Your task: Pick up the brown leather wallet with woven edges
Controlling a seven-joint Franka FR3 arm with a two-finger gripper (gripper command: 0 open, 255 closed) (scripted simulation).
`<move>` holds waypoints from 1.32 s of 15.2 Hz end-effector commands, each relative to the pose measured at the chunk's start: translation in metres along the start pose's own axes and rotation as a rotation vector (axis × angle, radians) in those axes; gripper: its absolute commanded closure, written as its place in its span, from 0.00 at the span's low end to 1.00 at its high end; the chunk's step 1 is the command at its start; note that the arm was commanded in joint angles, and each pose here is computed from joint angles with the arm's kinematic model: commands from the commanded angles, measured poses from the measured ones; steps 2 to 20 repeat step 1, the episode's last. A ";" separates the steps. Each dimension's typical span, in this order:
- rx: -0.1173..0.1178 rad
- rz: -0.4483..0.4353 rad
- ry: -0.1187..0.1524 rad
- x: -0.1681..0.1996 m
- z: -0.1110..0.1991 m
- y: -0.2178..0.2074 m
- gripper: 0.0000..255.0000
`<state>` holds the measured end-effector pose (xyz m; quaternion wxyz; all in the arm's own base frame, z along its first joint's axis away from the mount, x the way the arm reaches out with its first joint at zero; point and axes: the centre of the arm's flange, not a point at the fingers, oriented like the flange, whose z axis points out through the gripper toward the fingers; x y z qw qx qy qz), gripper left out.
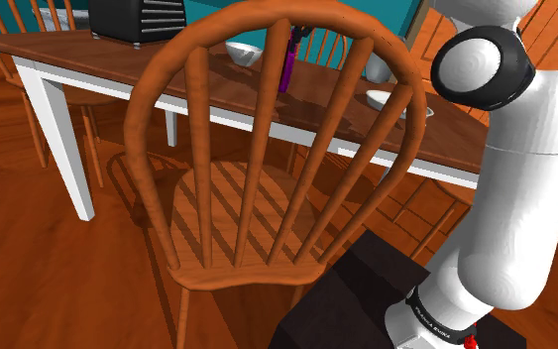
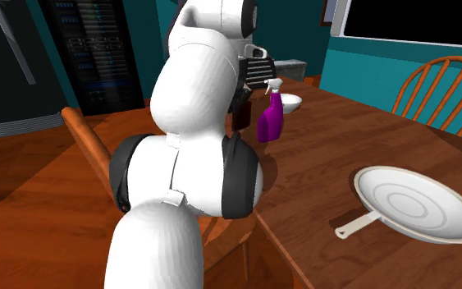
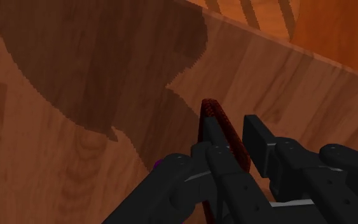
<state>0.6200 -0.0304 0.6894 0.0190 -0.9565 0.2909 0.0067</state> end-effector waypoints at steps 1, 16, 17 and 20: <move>0.000 0.000 0.000 0.000 -0.004 0.000 1.00; 0.000 0.000 0.000 0.000 -0.004 0.000 1.00; 0.000 0.000 0.000 0.000 -0.004 0.000 1.00; 0.000 0.000 0.000 0.000 -0.004 0.000 1.00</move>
